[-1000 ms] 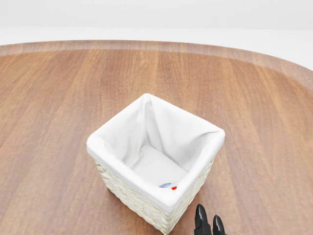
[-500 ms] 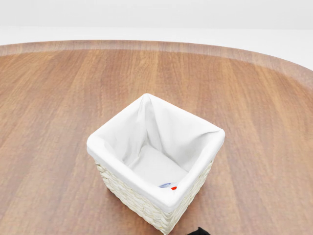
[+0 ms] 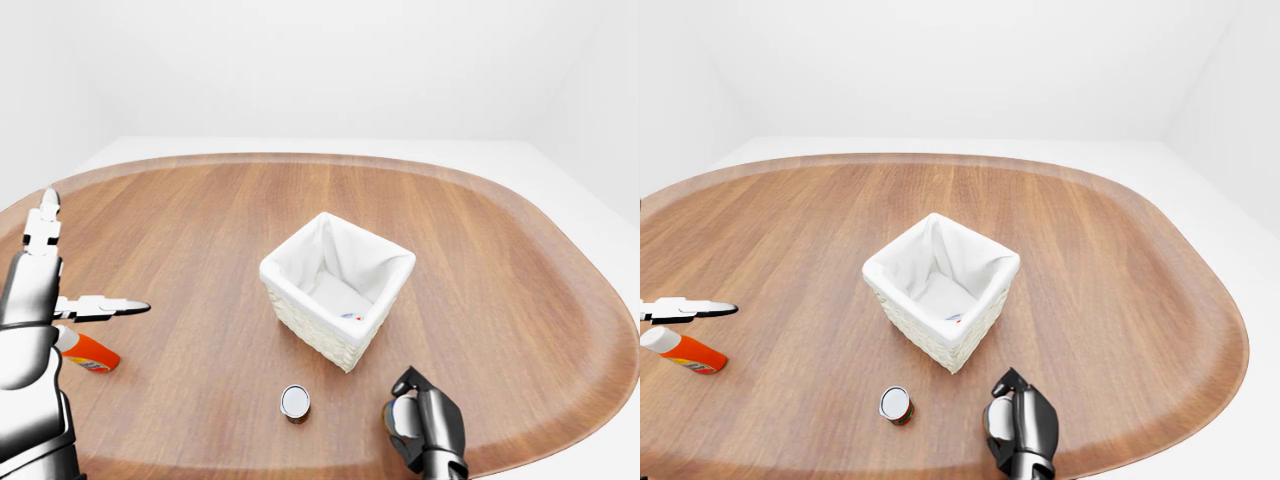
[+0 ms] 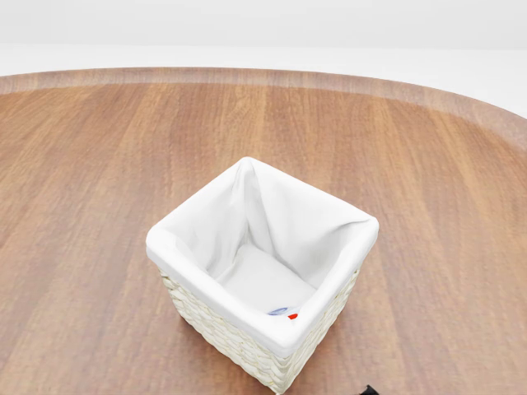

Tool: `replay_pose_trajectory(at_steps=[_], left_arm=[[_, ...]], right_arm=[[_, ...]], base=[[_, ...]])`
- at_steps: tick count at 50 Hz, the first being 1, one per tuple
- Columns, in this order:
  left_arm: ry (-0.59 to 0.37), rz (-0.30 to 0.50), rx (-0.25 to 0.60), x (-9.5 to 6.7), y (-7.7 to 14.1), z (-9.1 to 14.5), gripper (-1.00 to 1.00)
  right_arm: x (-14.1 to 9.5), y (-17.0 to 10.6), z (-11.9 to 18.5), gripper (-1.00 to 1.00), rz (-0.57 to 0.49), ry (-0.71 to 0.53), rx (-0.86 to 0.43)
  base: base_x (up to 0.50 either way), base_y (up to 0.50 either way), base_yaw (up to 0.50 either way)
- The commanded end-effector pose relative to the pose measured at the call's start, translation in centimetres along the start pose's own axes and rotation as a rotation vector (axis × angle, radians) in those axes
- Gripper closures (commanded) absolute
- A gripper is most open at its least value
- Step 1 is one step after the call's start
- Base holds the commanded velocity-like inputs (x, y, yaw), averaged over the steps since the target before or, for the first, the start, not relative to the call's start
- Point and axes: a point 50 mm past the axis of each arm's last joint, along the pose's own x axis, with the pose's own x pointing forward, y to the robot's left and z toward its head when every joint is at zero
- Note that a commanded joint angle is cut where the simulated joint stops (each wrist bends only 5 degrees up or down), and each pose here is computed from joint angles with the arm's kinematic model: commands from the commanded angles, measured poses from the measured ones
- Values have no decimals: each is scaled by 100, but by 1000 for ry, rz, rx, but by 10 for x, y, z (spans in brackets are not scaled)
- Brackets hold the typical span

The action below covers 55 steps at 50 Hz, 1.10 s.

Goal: Pick up the alphabet soup and the cream cheese box, and put them in the basket.

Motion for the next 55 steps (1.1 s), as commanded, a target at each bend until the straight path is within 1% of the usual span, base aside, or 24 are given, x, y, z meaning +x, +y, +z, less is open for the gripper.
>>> replay_pose_trajectory(at_steps=[1,11,16,19,27,29,32,39,42,46,55], left_arm=[[-2,14,-30,0,-1,0,-100],[3,8,-30,1,-3,-1,-100],[4,8,-31,1,-3,-2,-100],[8,8,-30,1,-4,-3,-100],[-5,6,-31,1,-2,0,-100],[4,7,-32,1,-3,-2,-100],[-7,7,-34,1,-2,1,-100],[5,13,-44,1,-2,-2,-100],[-9,15,-48,1,0,1,-100],[-21,16,-54,0,1,3,-100],[-18,18,-57,1,1,2,-100]], right_arm=[[20,-32,3,100,-140,6,112],[27,-61,20,100,-276,-34,223],[30,-70,26,100,-316,-63,235],[28,-82,31,100,-364,-82,264],[29,-99,47,100,-441,-146,315],[30,-102,51,100,-445,-165,327],[32,-103,55,100,-447,-179,331],[27,-128,86,100,-486,-320,423],[28,-132,94,100,-491,-358,430],[27,-140,110,100,-501,-439,445],[18,-167,148,100,-525,-647,473]], base=[[0,0,0],[0,0,0],[0,0,0],[0,0,0],[0,0,0],[0,0,0],[0,0,0],[0,0,0],[0,0,0],[0,0,0],[0,0,0]])
